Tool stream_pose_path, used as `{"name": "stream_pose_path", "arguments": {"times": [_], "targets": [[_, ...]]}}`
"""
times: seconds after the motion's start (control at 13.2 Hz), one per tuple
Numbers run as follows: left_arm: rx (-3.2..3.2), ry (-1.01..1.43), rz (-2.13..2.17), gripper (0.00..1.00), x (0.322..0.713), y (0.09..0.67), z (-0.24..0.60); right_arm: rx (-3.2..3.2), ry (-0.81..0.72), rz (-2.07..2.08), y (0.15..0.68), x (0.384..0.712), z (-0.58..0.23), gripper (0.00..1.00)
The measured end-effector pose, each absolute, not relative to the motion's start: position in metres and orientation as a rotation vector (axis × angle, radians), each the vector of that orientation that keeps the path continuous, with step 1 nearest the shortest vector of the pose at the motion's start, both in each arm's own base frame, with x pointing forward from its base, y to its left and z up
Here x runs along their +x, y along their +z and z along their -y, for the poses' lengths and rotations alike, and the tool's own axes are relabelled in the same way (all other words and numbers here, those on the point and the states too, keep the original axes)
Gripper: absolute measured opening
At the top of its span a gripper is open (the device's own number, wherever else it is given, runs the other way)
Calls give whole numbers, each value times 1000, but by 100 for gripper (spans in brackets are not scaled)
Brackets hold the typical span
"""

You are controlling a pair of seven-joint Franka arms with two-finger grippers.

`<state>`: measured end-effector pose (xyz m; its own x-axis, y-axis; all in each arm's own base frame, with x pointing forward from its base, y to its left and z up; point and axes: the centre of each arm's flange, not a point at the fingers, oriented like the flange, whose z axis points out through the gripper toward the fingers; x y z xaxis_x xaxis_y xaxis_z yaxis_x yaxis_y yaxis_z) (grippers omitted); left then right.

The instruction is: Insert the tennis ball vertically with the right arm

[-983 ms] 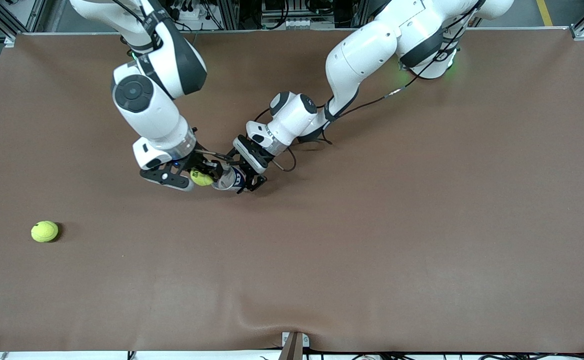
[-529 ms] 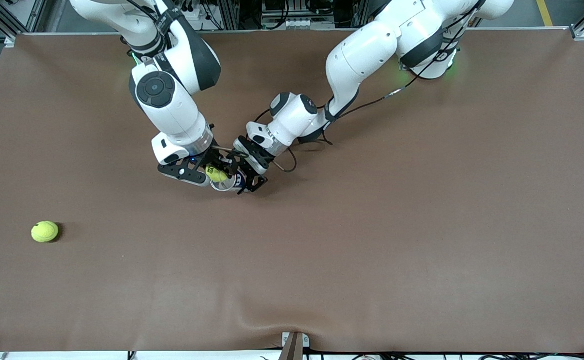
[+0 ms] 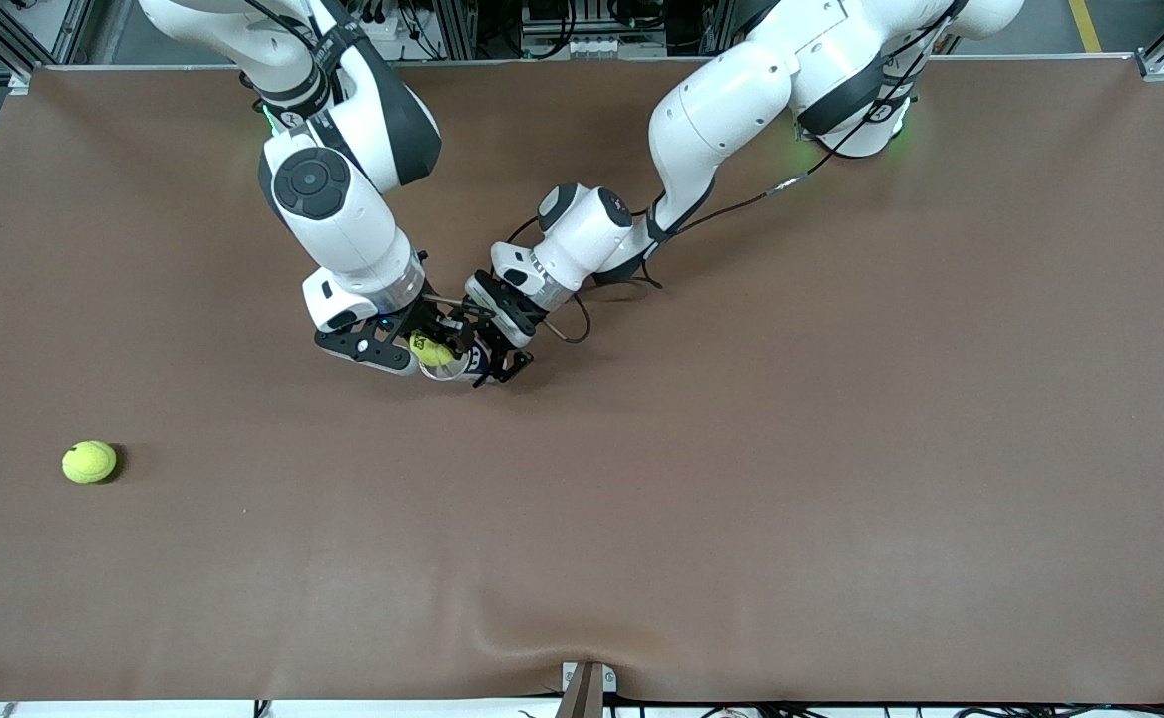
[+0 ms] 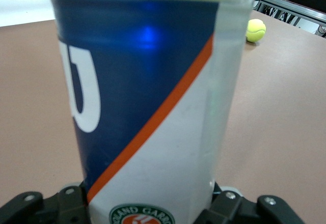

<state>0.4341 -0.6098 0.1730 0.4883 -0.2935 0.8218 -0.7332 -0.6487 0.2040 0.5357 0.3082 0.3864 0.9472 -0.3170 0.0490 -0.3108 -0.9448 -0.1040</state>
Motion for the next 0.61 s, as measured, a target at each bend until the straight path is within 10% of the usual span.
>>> {"name": "stream_pose_path", "arguments": {"times": [0.23, 0.61], "targets": [[2196, 1055, 819, 76, 434, 173, 610, -3008, -107, -483, 383, 538, -308, 68], [2193, 1051, 792, 76, 434, 177, 613, -3016, -90, -488, 375, 538, -308, 100]]}}
